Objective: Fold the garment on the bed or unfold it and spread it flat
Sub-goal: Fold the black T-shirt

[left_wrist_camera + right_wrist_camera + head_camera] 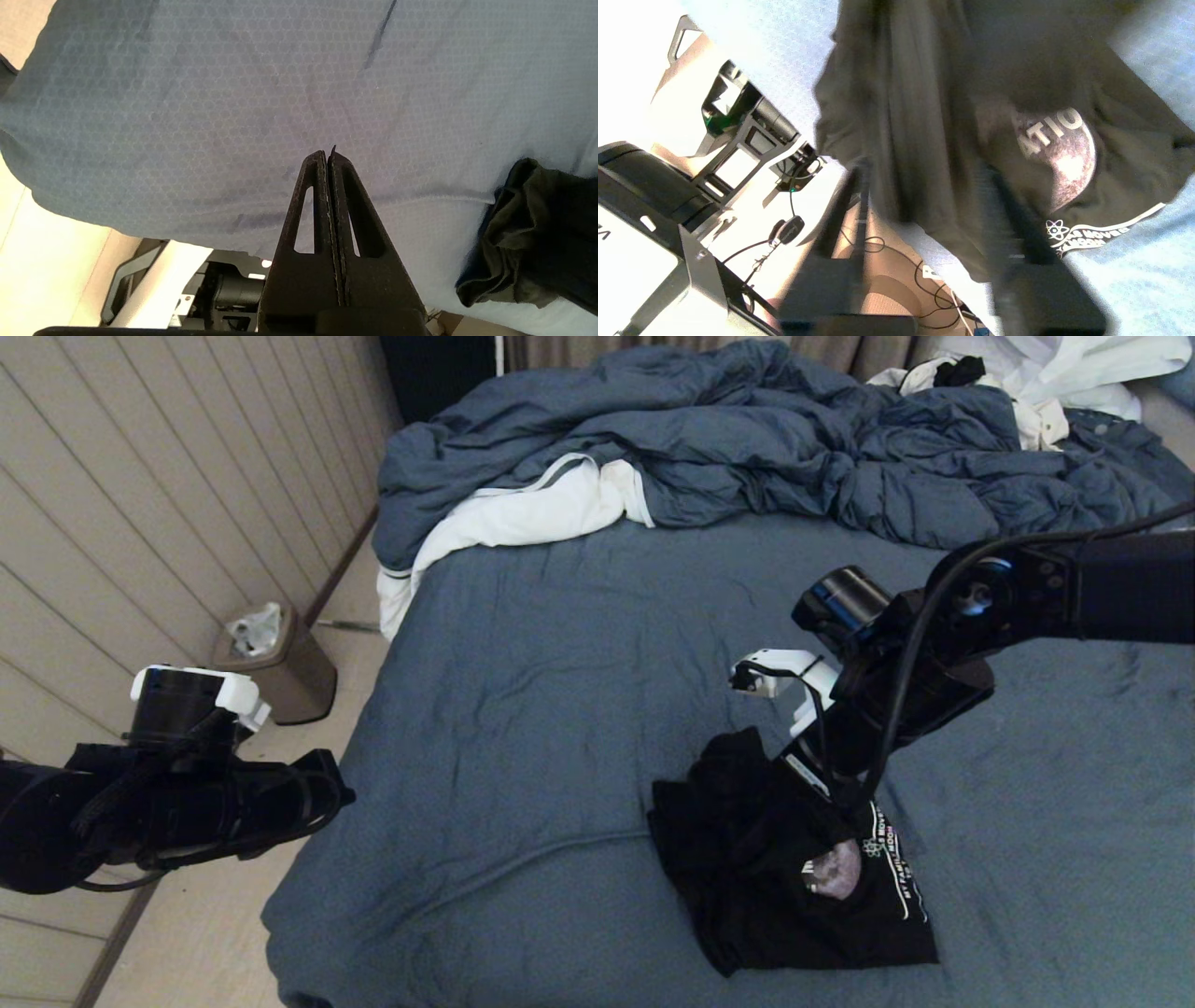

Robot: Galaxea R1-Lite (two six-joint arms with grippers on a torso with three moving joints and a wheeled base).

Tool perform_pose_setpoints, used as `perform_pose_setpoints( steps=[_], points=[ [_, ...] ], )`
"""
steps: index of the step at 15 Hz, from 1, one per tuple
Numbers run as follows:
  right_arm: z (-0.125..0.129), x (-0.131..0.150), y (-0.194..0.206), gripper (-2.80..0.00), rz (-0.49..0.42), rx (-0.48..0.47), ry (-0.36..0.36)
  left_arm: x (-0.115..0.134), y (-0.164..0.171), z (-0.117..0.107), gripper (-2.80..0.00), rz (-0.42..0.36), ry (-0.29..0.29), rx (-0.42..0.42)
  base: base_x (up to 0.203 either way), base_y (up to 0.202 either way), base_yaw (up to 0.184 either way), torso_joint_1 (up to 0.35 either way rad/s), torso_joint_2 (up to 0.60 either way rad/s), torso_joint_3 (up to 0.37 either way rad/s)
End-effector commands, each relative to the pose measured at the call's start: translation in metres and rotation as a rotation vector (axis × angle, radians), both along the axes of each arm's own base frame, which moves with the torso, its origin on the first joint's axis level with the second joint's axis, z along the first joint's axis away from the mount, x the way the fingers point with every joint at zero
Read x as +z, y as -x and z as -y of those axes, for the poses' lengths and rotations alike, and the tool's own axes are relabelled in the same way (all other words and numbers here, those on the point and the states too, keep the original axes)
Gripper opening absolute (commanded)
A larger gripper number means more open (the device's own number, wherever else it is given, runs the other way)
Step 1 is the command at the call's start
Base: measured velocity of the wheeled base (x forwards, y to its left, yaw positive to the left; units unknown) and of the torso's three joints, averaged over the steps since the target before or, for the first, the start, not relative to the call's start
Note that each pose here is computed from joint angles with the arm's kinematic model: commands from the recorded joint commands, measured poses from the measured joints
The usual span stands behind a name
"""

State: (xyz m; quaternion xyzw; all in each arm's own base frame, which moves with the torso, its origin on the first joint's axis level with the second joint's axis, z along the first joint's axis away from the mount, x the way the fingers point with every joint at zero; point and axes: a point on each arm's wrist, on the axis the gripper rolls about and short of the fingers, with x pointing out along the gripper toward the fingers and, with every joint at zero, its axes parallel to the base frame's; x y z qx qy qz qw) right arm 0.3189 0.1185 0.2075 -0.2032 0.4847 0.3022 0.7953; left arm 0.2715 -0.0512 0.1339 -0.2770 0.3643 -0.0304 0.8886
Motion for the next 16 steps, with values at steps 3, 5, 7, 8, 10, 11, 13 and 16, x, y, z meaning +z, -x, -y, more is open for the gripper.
perform_pose_setpoints(
  steps=[3,5,7,8,10,11,13,16],
  points=[
    [-0.016,-0.003,0.010,0.00,-0.017,0.059,0.005,0.000,0.000,0.000,-2.80,0.008,0.005,0.002,0.000,0.000,0.000,0.000,0.00,0.000],
    [-0.020,0.001,0.012,0.00,-0.003,0.069,-0.002,0.001,0.000,0.000,-2.80,0.012,0.005,0.003,0.000,0.000,0.000,0.000,0.00,0.000],
    [-0.014,0.006,0.009,0.00,0.014,0.043,-0.011,0.002,0.001,0.000,-2.80,0.017,0.007,0.002,0.000,0.000,0.000,0.000,0.00,0.000],
    [-0.008,0.006,0.006,0.00,0.011,0.009,-0.015,0.002,0.001,0.000,-2.80,0.017,0.007,0.002,0.000,0.000,0.000,0.000,0.00,0.000],
    [0.017,0.006,-0.005,-2.80,0.009,-0.103,-0.019,0.001,0.001,0.000,-2.80,0.011,0.008,0.004,0.000,0.000,0.000,0.000,0.00,0.000],
    [0.031,0.005,-0.011,-2.80,0.010,-0.160,-0.016,0.001,0.001,0.000,-2.80,0.012,0.008,0.002,0.000,0.000,0.000,0.000,0.00,0.000],
    [0.055,-0.004,-0.025,-2.80,0.012,-0.252,-0.003,0.003,0.003,0.000,-2.80,0.017,0.008,-0.001,0.000,0.000,0.000,0.000,0.00,0.000],
    [0.067,-0.032,-0.042,-2.80,-0.049,-0.306,0.042,0.001,0.005,0.004,-2.80,0.008,0.010,-0.013,0.000,0.000,0.000,0.000,0.00,0.000]
  ],
)
